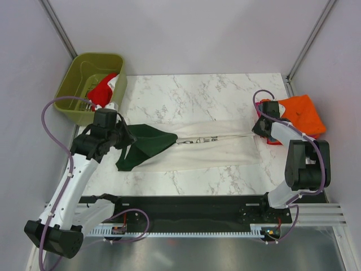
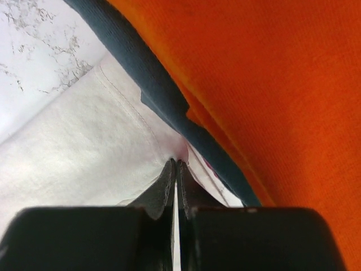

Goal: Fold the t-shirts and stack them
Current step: Fold the tshirt

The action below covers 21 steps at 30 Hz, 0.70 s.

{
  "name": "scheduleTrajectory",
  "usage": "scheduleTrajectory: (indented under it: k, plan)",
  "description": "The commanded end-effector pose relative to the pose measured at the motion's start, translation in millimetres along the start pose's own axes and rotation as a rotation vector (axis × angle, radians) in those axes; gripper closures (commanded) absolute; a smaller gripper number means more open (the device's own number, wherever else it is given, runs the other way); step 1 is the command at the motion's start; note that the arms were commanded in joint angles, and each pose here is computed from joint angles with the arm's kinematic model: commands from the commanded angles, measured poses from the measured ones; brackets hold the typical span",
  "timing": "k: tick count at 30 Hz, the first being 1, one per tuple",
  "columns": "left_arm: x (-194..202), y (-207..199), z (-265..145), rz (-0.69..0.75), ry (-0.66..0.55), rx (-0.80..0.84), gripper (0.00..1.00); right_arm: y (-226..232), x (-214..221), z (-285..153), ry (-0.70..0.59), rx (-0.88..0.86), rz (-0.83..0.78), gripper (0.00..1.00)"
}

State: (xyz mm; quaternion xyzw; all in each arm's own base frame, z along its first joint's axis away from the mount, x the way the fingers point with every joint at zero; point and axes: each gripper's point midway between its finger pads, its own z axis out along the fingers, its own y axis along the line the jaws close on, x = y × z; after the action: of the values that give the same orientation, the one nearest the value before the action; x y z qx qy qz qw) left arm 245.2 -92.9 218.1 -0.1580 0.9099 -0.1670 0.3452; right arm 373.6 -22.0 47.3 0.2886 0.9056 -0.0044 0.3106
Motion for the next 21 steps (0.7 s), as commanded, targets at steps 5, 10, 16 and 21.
scheduleTrajectory:
  k: [5,10,16,21]
  plan:
    - [43.6,13.1,7.9,-0.054,0.117,0.009,0.98,-1.3,-21.6,-17.1,-0.095,-0.004,0.021,0.65]
    - [54.1,19.9,11.1,-0.059,0.134,0.001,0.98,11.5,-40.8,-47.9,-0.155,-0.057,0.006,0.5]
    - [54.5,23.9,15.7,-0.054,0.133,-0.019,0.98,84.2,2.5,-94.4,-0.082,-0.329,-0.082,0.53]
    - [39.2,17.4,17.5,-0.04,0.106,-0.021,0.98,151.9,67.0,-136.3,0.029,-0.664,-0.044,0.57]
